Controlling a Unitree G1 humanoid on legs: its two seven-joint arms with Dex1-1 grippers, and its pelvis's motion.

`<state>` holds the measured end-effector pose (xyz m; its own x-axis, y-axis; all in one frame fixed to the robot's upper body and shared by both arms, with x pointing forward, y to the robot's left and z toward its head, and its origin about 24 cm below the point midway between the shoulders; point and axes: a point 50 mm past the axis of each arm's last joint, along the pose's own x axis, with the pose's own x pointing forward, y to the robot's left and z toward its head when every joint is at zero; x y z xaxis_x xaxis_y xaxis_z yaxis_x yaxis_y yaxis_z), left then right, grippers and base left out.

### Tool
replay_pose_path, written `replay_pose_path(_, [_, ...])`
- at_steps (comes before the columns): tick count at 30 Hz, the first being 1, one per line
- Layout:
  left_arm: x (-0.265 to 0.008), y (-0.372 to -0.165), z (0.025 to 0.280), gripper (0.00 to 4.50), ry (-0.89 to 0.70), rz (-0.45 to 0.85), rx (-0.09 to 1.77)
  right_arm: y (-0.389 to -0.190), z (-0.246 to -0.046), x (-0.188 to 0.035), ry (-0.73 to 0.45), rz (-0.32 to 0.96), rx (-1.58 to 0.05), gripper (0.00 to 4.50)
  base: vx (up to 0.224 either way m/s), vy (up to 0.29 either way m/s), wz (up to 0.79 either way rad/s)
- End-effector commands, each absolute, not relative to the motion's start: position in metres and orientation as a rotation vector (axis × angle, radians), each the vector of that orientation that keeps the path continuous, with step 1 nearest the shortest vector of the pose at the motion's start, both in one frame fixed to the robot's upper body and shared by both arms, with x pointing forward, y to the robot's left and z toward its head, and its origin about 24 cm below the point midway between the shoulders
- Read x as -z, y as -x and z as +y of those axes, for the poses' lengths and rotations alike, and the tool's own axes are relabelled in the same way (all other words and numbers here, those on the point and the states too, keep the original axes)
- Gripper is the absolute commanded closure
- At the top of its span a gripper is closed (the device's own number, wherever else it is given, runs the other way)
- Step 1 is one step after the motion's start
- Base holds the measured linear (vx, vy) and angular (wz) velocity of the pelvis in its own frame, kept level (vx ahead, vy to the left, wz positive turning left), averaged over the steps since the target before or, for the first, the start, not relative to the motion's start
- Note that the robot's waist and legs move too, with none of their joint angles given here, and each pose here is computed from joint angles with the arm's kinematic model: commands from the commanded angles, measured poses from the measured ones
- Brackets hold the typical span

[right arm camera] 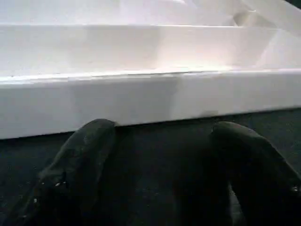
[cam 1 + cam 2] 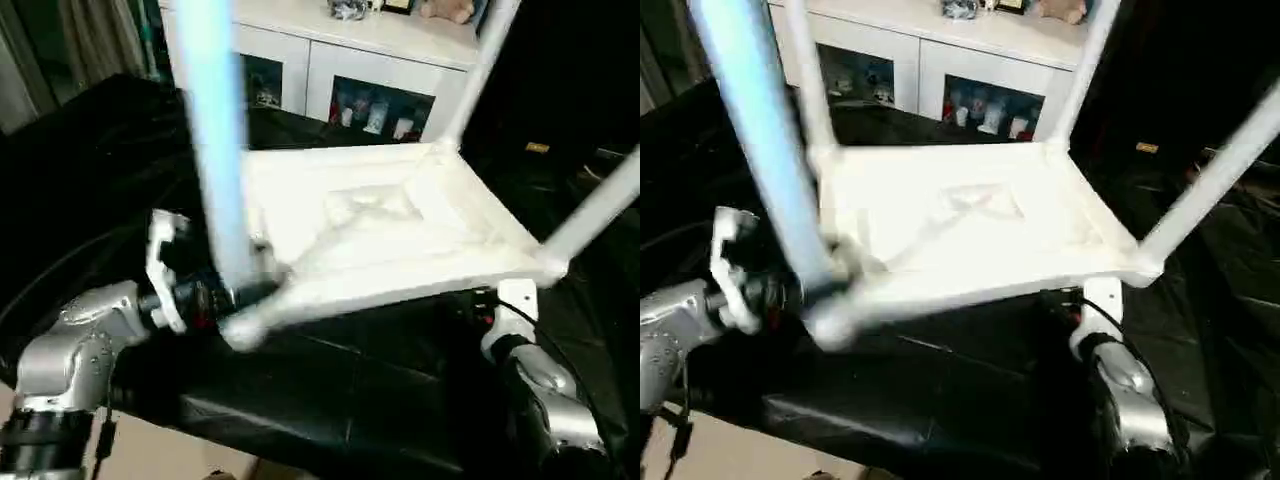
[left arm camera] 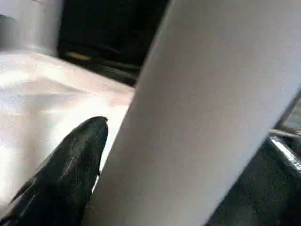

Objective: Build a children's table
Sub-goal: Rotate table base

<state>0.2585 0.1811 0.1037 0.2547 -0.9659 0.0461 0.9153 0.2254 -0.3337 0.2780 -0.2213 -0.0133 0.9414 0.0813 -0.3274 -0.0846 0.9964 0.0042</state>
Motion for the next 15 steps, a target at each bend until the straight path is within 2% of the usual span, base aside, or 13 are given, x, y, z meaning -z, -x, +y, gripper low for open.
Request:
replay_pose_path(1, [-0.106, -0.247, 0.168, 0.05, 0.347, 0.239, 1.446, -0.287, -0.216, 0.007, 0.024, 0.313, -0.136, 0.63, 0.000, 0.000, 0.00])
replay_pose_path(7, [-0.106, -0.248, 0.148, 0.05, 0.335, 0.266, 1.544, -0.308, -0.195, -0.003, 0.039, 0.291, -0.258, 0.63, 0.000, 0.000, 0.00])
replay_pose_path(9, [-0.108, -0.250, 0.131, 0.05, 0.320, 0.272, 1.598, -0.316, -0.181, -0.007, 0.043, 0.284, -0.320, 0.63, 0.000, 0.000, 0.00])
replay_pose_path(15, [-0.112, -0.257, 0.097, 0.05, 0.308, 0.247, 1.697, -0.323, -0.159, -0.008, 0.052, 0.302, -0.443, 0.63, 0.000, 0.000, 0.00])
